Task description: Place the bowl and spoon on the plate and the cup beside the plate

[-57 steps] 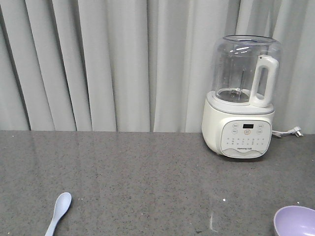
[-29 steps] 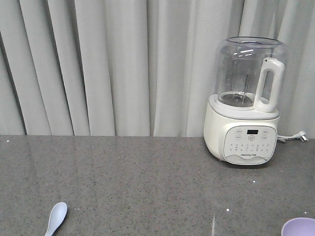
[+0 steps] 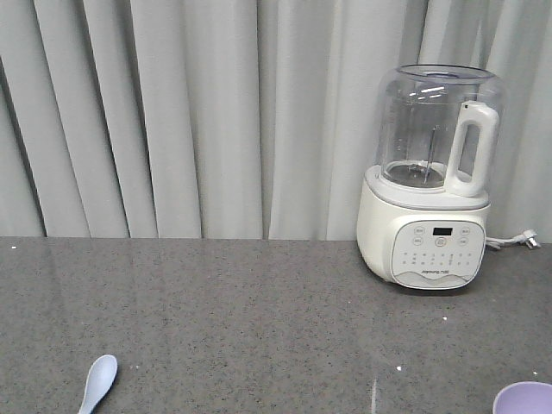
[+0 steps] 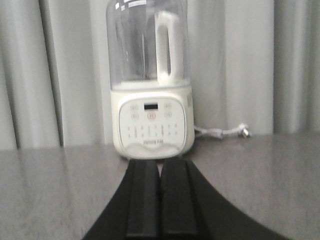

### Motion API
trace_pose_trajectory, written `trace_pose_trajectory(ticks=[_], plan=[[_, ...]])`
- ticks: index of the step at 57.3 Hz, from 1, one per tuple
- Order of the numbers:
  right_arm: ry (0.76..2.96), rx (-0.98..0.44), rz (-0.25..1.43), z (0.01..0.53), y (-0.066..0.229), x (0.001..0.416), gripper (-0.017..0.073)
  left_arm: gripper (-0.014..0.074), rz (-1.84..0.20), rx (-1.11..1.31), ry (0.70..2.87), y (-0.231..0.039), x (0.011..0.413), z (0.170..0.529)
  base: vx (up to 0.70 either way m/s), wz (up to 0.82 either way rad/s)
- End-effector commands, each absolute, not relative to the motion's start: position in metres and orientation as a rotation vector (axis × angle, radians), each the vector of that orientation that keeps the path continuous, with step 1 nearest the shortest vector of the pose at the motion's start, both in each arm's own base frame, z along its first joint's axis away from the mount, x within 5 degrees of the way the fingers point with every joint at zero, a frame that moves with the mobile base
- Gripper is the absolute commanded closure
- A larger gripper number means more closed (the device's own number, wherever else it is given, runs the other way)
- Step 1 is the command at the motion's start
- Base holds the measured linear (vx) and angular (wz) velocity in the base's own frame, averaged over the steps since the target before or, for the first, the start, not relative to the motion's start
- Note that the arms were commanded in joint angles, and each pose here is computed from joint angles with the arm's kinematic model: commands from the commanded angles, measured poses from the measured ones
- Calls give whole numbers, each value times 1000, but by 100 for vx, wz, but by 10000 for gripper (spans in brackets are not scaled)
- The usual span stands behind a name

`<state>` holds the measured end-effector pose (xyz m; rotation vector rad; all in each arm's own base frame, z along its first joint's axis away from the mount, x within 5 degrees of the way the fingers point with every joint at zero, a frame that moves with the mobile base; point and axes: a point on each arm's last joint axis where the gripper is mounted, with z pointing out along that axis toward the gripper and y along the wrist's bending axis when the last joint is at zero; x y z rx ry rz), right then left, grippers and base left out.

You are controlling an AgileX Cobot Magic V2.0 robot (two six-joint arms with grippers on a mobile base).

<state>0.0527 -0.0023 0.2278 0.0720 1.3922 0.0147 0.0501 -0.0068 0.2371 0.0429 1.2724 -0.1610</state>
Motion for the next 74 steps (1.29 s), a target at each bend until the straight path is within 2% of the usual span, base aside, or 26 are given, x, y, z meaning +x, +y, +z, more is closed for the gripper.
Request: trace_pose_trajectory(ticks=[1, 7, 12, 17, 20, 29, 39, 44, 49, 50, 56, 61, 74], plan=[[1122, 38, -19, 288, -2, 34, 568, 597, -282, -24, 929, -4, 25, 300, 0, 0], [984, -21, -115, 363, 0, 9, 568, 597, -195, 16, 926, -2, 10, 362, 0, -1], [995, -48, -169, 414, 0, 8, 568, 597, -152, 35, 991, -2, 14, 417, 0, 0], [1102, -51, -167, 451, -2, 35, 568, 597, -144, 38, 1105, -5, 47, 459, 0, 0], [1165, -51, -162, 461, -3, 55, 568, 597, -140, 40, 1198, -9, 79, 472, 0, 0], [1308, -41, -133, 459, -5, 112, 568, 597, -140, 42, 1333, -17, 148, 480, 0, 0], [1367, -48, -137, 452, -6, 130, 547, 557, -148, 36, 1421, -21, 176, 466, 0, 0], [1368, -50, -141, 452, -6, 129, 484, 483, -148, 36, 1427, -21, 178, 465, 0, 0], [1368, -50, -141, 452, -6, 129, 372, 357, -147, 37, 1427, -21, 178, 465, 0, 0], [1368, -44, -132, 452, -6, 129, 27, 98, -139, 44, 1426, -21, 178, 465, 0, 0], [1360, -43, -132, 453, -6, 129, -157, -15, -149, 36, 1434, -21, 178, 464, 0, 0], [1360, -43, -132, 453, -6, 129, -169, -39, -162, 29, 1491, -21, 179, 459, 0, 0], [1354, -43, -132, 453, -6, 129, -126, 1, -142, 49, 1779, -25, 206, 455, 0, 0]])
